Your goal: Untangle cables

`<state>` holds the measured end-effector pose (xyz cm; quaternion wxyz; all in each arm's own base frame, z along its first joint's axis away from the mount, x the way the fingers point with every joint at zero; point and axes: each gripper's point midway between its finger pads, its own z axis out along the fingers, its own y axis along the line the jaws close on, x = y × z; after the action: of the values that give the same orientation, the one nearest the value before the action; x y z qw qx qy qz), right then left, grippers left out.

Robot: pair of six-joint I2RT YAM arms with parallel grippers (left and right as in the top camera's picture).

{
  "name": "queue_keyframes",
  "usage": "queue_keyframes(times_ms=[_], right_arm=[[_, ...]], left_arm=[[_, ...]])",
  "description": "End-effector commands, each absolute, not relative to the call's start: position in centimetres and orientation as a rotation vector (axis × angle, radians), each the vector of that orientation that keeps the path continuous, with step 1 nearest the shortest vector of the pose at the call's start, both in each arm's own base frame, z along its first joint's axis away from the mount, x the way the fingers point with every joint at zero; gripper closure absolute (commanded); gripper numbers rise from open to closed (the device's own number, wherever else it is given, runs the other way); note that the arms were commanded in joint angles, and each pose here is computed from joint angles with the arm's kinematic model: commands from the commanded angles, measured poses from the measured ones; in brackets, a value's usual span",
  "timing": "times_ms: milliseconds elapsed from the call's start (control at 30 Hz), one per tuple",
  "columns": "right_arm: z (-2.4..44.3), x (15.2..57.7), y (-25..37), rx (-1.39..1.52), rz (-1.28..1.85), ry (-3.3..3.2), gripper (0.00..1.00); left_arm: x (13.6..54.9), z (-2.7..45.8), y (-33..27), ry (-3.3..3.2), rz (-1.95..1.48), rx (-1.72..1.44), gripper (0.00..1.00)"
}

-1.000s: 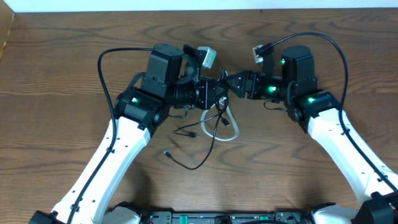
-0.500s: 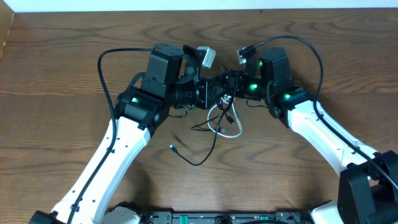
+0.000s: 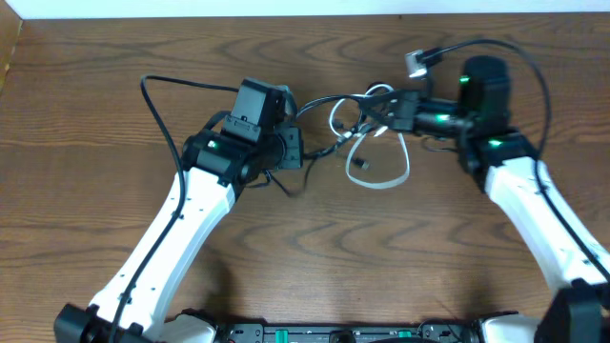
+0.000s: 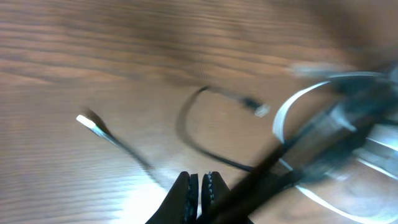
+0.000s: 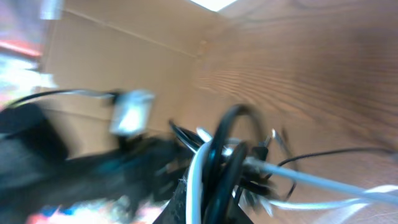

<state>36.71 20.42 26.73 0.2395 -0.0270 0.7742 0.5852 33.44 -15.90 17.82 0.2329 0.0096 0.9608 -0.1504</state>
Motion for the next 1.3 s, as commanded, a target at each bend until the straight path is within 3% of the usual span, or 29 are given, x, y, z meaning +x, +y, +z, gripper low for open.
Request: queue_keyframes(times_ms=[0, 167, 300, 433, 567, 633, 833, 933, 1267], right_arm=[[30.0, 35.9, 16.6, -0.092, 1.651, 2.032, 0.99], [28.8, 37.8, 9.9, 0.139, 1.532, 2.03, 0.99], [22.8, 38.5, 4.1, 0.46, 1.212, 2.187, 0.99], [16.9, 36.3, 0.1, 0.699, 0.842, 2.4, 0.99], [17.5, 35.7, 2.7, 0.468, 0.934, 2.424, 0.98], [18.4, 35.6, 4.5, 0.345, 1.014, 2.401, 0.93], [20.2, 35.3, 9.4, 0.105, 1.162, 2.353, 0.52], [20.4, 34.9, 12.0, -0.01, 1.178, 2.355, 0.41], [17.7, 34.5, 15.8, -0.221, 1.138, 2.412, 0.36]], left_arm=[[34.8, 16.6, -12.7, 2.653, -0.226, -0.05, 0.92], [35.0, 16.5, -12.2, 2.654, -0.209, -0.034, 0.92], [35.0, 16.5, -12.1, 2.653, -0.199, 0.006, 0.92], [35.0, 16.5, -12.2, 2.654, -0.206, 0.009, 0.92], [34.6, 16.8, -14.2, 2.65, -0.342, 0.134, 0.92], [34.3, 17.4, -16.2, 2.621, -0.475, 0.259, 0.93], [32.8, 21.1, -21.6, 2.422, -0.892, 0.575, 0.93], [32.2, 23.0, -23.2, 2.33, -1.04, 0.633, 0.92], [32.8, 27.4, -25.6, 2.249, -1.376, 0.412, 0.93]])
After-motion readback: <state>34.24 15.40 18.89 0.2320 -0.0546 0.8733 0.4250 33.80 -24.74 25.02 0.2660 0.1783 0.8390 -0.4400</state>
